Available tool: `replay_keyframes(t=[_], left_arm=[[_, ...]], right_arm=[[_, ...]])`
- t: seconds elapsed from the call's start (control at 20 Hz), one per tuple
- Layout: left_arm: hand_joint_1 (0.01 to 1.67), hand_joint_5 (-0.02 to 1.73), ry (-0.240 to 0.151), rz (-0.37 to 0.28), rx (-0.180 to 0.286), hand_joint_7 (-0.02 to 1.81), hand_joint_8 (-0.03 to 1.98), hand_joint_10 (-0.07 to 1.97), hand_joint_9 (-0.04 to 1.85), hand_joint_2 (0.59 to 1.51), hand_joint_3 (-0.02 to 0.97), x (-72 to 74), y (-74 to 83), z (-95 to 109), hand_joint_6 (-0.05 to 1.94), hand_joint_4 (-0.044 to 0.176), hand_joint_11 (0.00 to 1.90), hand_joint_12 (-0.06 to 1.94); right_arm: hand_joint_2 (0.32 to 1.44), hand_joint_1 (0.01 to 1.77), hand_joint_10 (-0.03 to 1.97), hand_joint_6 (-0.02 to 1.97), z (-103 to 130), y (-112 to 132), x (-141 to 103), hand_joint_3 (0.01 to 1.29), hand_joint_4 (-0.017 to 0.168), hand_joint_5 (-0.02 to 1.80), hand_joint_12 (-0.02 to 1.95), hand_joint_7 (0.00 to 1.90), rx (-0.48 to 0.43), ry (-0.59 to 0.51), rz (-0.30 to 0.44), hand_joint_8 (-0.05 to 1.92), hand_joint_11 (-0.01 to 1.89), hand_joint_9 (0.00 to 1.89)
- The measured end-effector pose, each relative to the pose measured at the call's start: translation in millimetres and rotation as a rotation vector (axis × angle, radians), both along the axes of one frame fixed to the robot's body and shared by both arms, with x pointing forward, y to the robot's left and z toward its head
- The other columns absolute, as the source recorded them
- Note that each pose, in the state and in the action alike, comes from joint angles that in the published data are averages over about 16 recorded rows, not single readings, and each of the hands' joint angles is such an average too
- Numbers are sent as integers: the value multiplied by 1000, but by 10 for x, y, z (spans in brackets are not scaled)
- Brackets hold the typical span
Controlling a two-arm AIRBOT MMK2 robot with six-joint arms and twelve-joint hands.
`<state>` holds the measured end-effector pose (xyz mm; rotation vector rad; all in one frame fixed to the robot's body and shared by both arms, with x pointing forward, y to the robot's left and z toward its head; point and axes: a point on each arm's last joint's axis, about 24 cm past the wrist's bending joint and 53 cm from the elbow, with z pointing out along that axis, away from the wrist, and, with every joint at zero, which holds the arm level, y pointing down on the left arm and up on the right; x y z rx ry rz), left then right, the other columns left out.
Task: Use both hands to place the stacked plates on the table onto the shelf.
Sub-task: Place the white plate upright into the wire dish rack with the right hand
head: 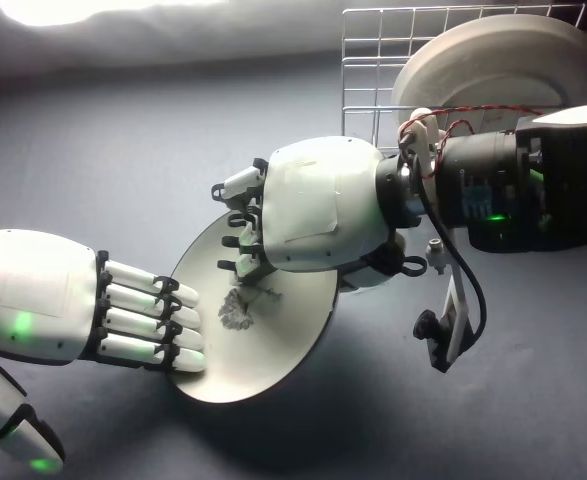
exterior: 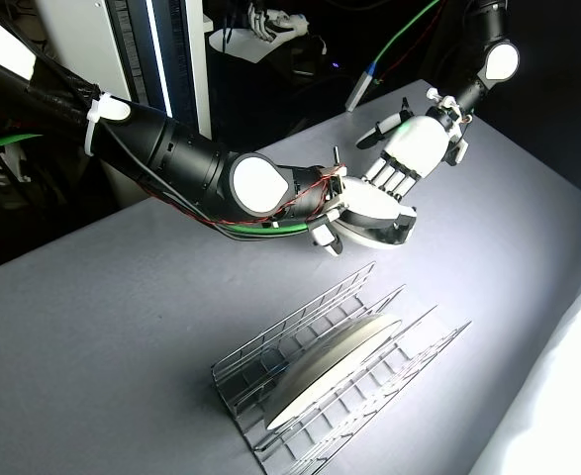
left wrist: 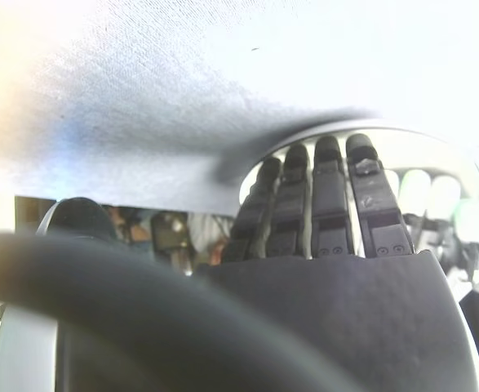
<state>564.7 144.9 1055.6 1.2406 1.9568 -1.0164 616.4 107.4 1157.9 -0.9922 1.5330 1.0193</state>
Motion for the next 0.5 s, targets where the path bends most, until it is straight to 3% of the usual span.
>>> replay_keyframes(t=[0.5], left_arm=[[15,-1,-36,40,-58,17,9,5,22,1114,3,57,39,489,6,0,14,12]], right_arm=[[1010,1239,880,318,316,-136,-13,17,-11,838,1142,946,120,99,-35,440,615,960]])
